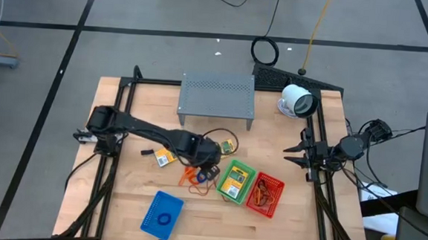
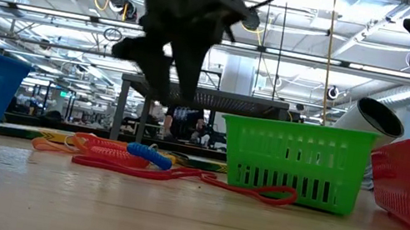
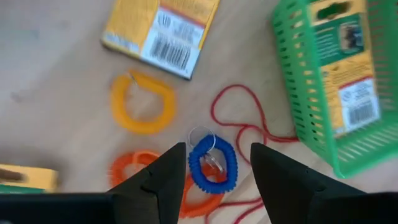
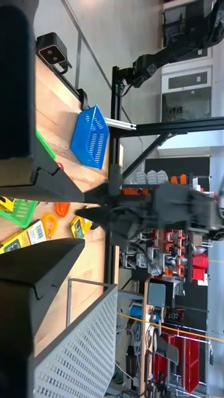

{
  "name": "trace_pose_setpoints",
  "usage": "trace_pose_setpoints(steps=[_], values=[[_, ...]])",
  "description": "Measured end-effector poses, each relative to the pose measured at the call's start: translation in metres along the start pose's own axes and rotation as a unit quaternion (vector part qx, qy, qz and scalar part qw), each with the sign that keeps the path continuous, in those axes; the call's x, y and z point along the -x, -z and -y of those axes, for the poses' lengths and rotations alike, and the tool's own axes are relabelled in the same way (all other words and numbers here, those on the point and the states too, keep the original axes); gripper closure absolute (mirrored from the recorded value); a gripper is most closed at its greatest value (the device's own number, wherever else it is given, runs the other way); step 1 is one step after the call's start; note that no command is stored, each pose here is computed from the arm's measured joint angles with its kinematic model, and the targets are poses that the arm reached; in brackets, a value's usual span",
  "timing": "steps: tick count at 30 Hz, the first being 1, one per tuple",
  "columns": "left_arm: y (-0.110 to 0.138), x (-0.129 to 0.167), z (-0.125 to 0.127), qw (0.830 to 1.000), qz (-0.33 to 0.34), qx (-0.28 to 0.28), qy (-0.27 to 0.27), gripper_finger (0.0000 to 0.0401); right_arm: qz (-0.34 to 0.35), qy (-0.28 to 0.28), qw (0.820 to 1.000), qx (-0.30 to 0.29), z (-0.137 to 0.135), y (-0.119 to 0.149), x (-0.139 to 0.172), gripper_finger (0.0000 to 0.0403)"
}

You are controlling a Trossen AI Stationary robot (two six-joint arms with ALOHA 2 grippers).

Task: Pick & Place Office Desk Supplies
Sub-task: Put the blue spring rubberband band into the blue bin

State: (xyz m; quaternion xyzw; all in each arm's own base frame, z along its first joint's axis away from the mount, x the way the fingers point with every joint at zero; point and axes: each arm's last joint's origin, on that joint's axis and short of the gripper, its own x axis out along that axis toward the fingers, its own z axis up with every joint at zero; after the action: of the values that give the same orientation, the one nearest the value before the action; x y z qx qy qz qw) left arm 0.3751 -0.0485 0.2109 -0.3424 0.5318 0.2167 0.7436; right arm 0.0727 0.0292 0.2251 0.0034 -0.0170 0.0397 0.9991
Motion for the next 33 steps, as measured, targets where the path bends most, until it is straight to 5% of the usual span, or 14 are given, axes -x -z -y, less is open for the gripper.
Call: trace_pose_setpoints(steps=[10, 33], values=[[0.025, -0.018, 0.003, 0.998, 0.001, 0.051, 0.025, 0.0210, 0.000, 0.000, 1.000, 0.000, 0.000, 0.000, 0.000, 0.0309], [0.044, -0.025, -0.002, 0.995, -0.017, 0.080, -0.050, 0.0210, 0.000, 0.000, 1.000, 0.000, 0.000, 0.000, 0.000, 0.0306]])
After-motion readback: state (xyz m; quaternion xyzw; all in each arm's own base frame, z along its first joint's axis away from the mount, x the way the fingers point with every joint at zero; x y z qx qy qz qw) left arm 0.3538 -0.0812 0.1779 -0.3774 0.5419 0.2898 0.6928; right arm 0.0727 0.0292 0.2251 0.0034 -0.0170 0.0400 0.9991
